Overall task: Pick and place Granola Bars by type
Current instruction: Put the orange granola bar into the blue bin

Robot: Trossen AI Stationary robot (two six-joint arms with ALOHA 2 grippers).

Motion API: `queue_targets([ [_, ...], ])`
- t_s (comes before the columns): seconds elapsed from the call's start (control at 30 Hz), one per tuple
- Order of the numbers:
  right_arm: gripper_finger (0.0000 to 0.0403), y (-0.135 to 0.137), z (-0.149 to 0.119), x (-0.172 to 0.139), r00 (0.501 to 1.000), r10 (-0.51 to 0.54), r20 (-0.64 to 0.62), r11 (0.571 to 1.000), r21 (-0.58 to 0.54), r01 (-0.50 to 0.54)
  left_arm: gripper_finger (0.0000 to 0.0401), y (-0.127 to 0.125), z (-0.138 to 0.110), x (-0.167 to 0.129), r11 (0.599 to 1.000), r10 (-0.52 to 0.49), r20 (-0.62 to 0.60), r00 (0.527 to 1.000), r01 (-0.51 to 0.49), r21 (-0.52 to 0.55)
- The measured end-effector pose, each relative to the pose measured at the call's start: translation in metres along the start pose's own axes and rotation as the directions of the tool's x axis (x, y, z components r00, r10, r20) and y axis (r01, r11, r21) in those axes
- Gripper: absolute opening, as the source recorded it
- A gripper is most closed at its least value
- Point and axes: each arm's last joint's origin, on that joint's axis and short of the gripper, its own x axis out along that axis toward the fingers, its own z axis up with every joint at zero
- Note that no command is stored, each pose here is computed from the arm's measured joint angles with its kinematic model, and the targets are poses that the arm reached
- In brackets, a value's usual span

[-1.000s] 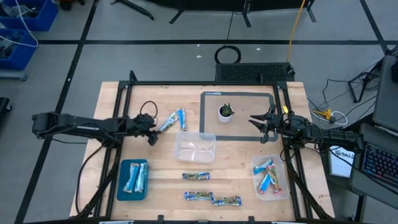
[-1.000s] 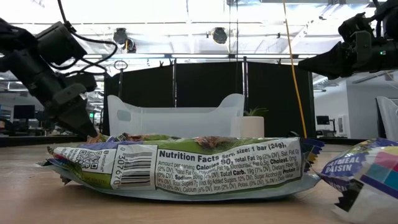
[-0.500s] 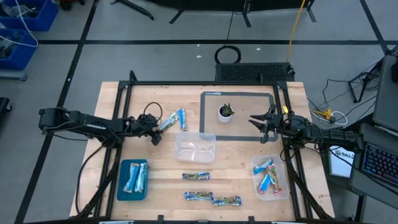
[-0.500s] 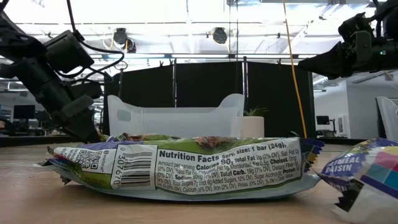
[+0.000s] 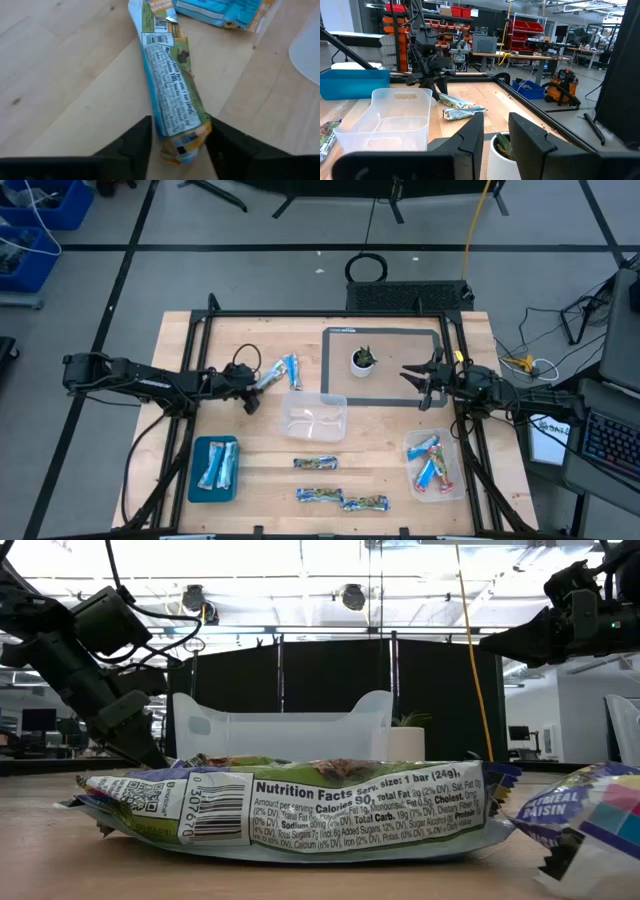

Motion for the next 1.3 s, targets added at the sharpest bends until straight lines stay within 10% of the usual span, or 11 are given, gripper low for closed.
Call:
queue_targets([
  [0.23,0.0082,0.000,0.000,0.000,1.000,0.000,0.000,1.000,0.000,0.000,0.0032,0.000,0.000,0.000,0.999,-0.007,-0.001,1.000,0.007,0.043],
  [0.9,0.0082,0.000,0.000,0.000,1.000,0.000,0.000,1.000,0.000,0.000,0.0017,-0.054,0.065,-0.063,0.987,0.103,-0.031,0.994,-0.098,0.127],
  [1.3,0.0082,0.000,0.000,0.000,1.000,0.000,0.000,1.000,0.000,0.000,0.0016,-0.124,0.057,-0.148,0.960,-0.152,-0.118,0.981,0.118,-0.252],
])
